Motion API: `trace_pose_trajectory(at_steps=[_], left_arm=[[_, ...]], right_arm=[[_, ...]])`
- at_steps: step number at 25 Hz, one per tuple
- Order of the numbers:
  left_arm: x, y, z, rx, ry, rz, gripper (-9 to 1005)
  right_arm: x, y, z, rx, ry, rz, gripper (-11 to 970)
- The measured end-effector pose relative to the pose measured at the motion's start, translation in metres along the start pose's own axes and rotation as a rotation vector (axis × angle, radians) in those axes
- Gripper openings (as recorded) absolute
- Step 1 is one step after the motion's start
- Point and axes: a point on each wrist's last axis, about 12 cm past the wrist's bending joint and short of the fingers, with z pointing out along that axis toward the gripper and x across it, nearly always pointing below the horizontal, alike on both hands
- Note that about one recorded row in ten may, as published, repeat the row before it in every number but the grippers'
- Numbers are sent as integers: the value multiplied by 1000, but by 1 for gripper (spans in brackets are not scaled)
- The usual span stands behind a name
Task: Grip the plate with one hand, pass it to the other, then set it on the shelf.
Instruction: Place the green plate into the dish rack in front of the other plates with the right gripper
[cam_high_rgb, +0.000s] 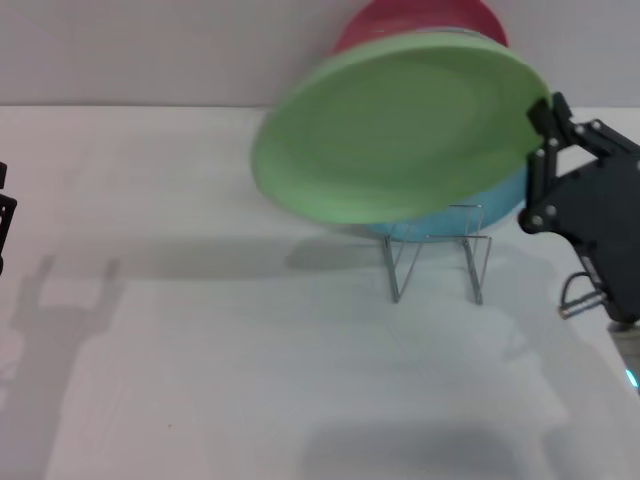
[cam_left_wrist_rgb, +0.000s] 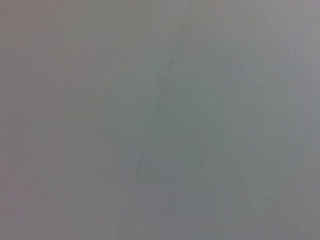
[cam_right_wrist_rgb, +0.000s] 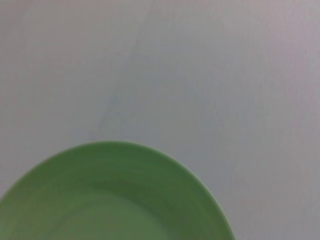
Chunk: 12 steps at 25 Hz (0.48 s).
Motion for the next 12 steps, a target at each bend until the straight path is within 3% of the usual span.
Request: trace_pose_trajectory(at_steps=[7,12], left_arm=[[0,1,7,29,-7,-28,840],[1,0,9,34,-5,-31,840]], right_arm=[[8,-19,-9,-21,27,-105,25],[10,-23,-9,-31,32,-129,26]])
